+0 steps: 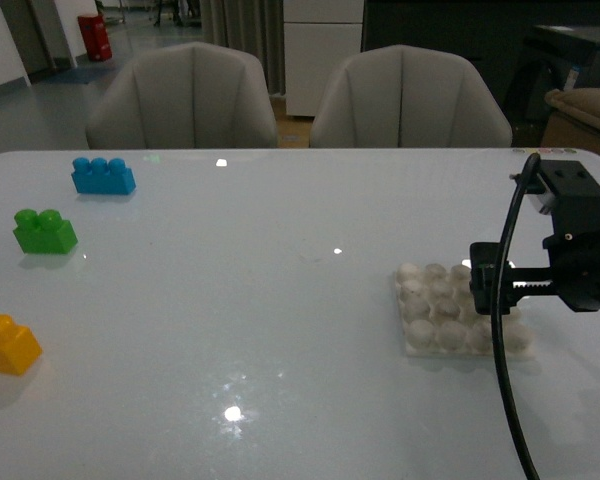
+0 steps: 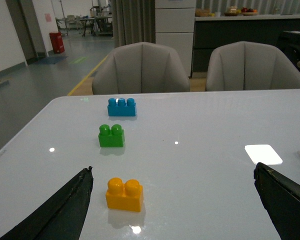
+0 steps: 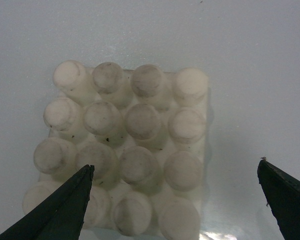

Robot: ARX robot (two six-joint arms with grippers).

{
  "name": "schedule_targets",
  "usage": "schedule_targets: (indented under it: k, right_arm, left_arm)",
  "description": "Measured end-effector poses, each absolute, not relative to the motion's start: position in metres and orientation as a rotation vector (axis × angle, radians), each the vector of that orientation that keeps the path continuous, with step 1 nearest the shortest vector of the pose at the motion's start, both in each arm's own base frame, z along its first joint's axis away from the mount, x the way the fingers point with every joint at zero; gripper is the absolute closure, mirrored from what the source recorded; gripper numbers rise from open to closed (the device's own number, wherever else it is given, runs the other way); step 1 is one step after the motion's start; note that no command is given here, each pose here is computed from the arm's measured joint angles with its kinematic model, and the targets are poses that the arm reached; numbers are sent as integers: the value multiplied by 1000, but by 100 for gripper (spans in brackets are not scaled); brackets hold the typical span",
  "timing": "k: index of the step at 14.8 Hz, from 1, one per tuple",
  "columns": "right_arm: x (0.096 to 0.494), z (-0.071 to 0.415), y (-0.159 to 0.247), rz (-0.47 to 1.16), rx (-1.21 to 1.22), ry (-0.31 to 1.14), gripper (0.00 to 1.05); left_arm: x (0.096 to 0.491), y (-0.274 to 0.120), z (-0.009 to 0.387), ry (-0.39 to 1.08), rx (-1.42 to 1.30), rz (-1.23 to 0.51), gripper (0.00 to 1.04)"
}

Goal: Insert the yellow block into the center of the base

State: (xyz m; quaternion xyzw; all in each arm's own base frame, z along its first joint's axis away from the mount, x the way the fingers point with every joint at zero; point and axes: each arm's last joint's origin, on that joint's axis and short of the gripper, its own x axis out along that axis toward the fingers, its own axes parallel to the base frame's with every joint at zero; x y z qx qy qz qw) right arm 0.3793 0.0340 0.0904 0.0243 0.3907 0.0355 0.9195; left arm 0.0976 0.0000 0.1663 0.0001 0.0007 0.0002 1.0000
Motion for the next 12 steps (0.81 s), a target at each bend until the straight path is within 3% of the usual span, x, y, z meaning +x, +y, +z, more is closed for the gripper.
schedule_targets:
  k: [3,12]
  right_arm:
    - [390,74,38,21,73,865,6]
    - [409,52,43,-16,127,848,6]
  left_arm:
    - [98,0,166,1,0,0,7]
    - [98,0,166,1,0,0,7]
